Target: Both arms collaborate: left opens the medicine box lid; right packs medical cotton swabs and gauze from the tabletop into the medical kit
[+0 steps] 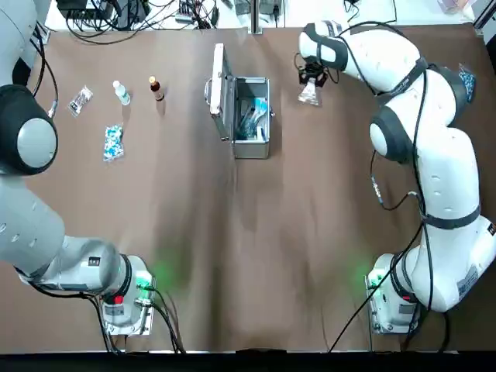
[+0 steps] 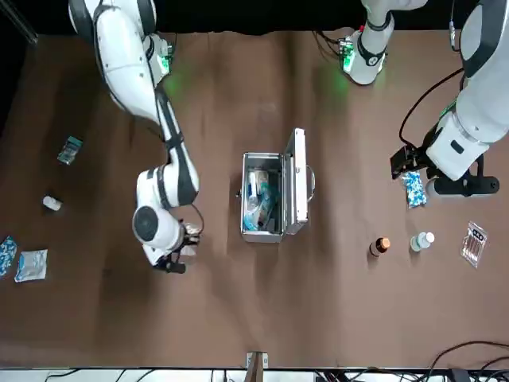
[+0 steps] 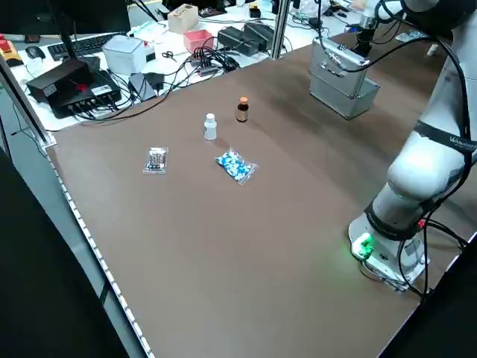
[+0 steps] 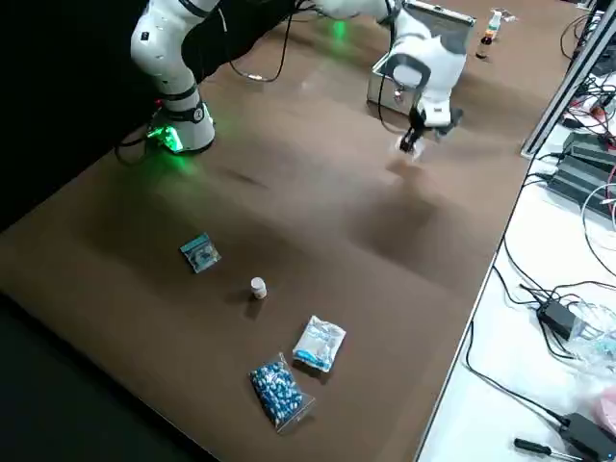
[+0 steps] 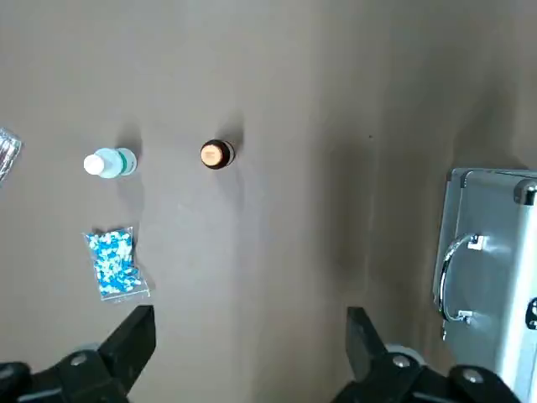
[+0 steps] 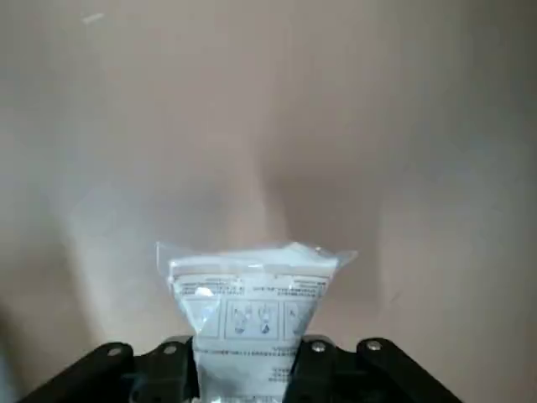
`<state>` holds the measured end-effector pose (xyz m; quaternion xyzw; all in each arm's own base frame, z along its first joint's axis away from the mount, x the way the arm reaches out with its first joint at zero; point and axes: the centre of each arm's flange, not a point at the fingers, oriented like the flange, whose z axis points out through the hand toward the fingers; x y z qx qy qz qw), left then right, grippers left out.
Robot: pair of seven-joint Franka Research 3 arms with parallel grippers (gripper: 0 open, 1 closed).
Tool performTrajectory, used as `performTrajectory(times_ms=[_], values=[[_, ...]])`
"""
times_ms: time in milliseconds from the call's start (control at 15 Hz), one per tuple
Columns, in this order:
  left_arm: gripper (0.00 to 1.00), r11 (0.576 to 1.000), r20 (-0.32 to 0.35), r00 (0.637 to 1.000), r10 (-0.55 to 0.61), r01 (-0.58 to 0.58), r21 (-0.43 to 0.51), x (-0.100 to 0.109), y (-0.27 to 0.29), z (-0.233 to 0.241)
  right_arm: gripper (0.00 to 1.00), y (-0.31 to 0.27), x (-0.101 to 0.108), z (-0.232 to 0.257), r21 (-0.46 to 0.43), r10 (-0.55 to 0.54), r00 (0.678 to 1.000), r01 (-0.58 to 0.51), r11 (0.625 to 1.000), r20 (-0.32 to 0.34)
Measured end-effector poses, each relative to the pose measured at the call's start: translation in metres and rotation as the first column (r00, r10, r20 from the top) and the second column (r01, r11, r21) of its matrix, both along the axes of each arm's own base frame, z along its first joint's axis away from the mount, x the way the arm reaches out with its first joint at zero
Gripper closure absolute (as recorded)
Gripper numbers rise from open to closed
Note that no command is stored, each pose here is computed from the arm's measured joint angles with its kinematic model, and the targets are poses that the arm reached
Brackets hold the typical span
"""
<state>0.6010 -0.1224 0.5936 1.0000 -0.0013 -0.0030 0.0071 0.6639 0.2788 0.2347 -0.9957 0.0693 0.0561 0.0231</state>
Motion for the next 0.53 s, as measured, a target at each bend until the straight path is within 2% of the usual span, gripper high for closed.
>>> performTrajectory(times_ms=[333, 533], values=[[0.0, 1.0, 0.0, 1.0, 0.004, -0.004, 0.0, 0.0, 0.002, 0.0, 0.78, 0.078, -0.039, 0.077, 0.113, -0.045, 0.998, 0.049, 0.992, -0.036], [0.0, 1.0, 0.0, 1.0, 0.004, -0.004, 0.0, 0.001, 0.003, 0.0, 0.78, 0.129, -0.071, 0.096, 0.126, -0.073, 0.996, 0.078, 0.989, -0.043]])
